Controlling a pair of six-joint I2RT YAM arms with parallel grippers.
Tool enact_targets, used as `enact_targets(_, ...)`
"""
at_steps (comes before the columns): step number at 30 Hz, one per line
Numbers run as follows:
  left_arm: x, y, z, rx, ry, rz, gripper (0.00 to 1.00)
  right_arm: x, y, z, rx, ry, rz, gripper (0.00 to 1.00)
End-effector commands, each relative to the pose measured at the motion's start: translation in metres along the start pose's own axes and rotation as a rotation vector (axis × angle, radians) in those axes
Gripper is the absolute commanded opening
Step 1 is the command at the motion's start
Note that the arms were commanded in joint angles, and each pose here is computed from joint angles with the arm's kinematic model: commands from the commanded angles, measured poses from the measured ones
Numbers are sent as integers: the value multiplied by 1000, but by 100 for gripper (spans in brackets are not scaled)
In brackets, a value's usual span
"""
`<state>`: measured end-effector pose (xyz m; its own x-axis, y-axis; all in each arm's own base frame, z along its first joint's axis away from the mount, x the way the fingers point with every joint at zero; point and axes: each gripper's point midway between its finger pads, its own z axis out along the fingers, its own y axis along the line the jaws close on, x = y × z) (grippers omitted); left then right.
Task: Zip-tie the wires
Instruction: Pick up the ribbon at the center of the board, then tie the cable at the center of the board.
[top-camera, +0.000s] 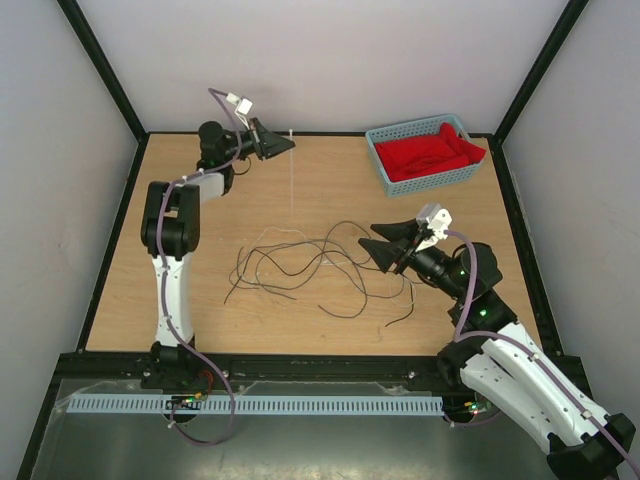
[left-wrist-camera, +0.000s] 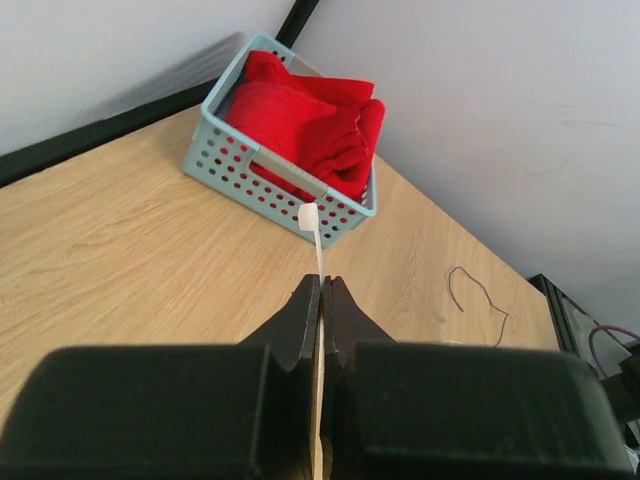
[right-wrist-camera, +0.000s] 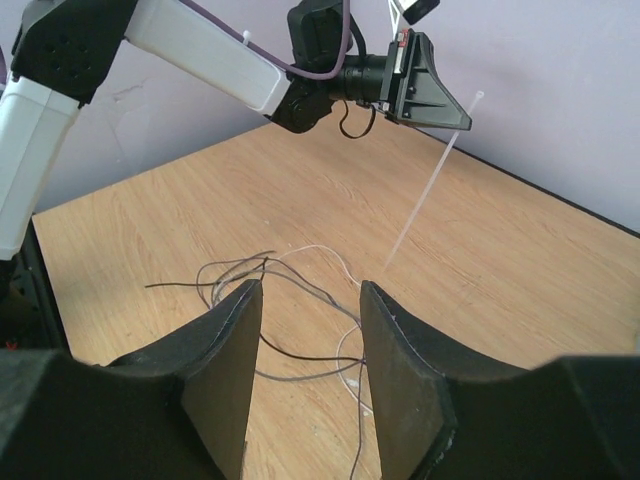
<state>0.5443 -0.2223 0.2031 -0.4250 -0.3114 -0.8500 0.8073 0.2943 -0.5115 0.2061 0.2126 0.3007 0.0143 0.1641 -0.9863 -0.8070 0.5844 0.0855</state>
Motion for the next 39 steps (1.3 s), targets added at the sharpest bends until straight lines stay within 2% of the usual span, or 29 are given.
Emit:
enact_targets(1,2,13,1,11,-1,58,0,2,-2,-2,7,9,-37,54)
enact_targets(7,39,13,-9,-23,40,14,0,11,-3,-1,5,29,-33,54)
enact_targets(14,74,-17,-15,-36,81,15,0,26,-1,0,-29,51,-74,53)
enact_targets(21,108,-44,-16,-30,123,0,0,50,2,-1,-60,51,-61,46)
enact_targets(30,132,-64,-25,-38,155,-19,0,85,4,-6,-77,61,-62,41)
enact_targets(32,140,-67,-27,-44,163,-32,0,89,8,-4,-91,42,-93,42)
enact_targets(39,161,-76,-37,-44,196,-78,0,123,26,6,-133,97,-245,42)
